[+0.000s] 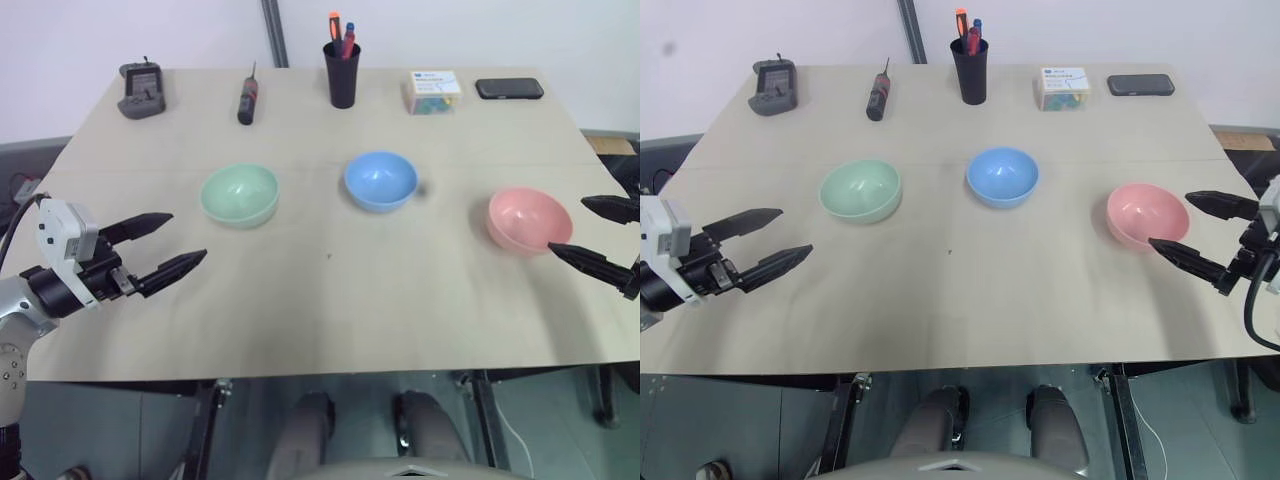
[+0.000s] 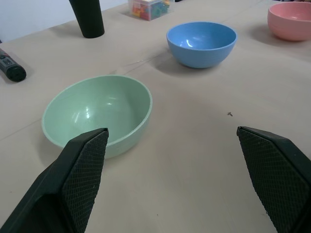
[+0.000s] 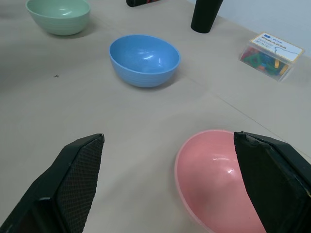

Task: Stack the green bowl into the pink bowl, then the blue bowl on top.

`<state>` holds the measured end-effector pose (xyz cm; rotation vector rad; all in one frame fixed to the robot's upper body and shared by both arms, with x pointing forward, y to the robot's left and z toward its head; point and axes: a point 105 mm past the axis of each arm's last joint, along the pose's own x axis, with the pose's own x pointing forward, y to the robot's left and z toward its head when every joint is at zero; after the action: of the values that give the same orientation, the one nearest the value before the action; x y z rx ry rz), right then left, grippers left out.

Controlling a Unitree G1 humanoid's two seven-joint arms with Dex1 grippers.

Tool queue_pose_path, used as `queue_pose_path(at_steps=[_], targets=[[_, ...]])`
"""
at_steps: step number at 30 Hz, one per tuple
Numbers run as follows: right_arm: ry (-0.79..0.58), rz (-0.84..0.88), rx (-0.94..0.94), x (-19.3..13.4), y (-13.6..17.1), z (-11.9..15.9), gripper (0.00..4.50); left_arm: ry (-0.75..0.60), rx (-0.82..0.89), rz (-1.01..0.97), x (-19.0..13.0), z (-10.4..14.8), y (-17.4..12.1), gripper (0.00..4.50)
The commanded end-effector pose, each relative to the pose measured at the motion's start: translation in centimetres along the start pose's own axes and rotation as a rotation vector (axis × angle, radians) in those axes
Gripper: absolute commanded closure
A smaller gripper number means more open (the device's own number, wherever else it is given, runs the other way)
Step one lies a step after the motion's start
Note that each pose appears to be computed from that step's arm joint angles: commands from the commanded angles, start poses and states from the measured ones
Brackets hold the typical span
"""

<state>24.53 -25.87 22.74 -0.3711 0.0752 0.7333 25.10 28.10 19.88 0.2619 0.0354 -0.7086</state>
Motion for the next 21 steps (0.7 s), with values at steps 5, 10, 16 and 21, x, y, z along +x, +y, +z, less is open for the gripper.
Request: queue_pose_path(at_steps=[5,10,16,21], targets=[[0.036,-0.067,-0.095,1.6,-0.4,-0.4,0.02,-0.073,0.022,-0.118,1.7,1.7,-1.6,0.0],[0.167,-0.163,-0.091,3.4,-1.0,-3.3,0.02,-0.154,0.049,-0.249,3.3,3.0,-3.8,0.0],[0.249,-0.194,0.008,7.3,-1.8,-6.7,0.02,-0.276,0.071,-0.48,6.0,5.3,-8.2,0.0],[0.292,-0.218,0.052,9.5,-3.1,-8.8,0.53,-0.345,0.076,-0.547,7.0,6.7,-9.6,0.0]])
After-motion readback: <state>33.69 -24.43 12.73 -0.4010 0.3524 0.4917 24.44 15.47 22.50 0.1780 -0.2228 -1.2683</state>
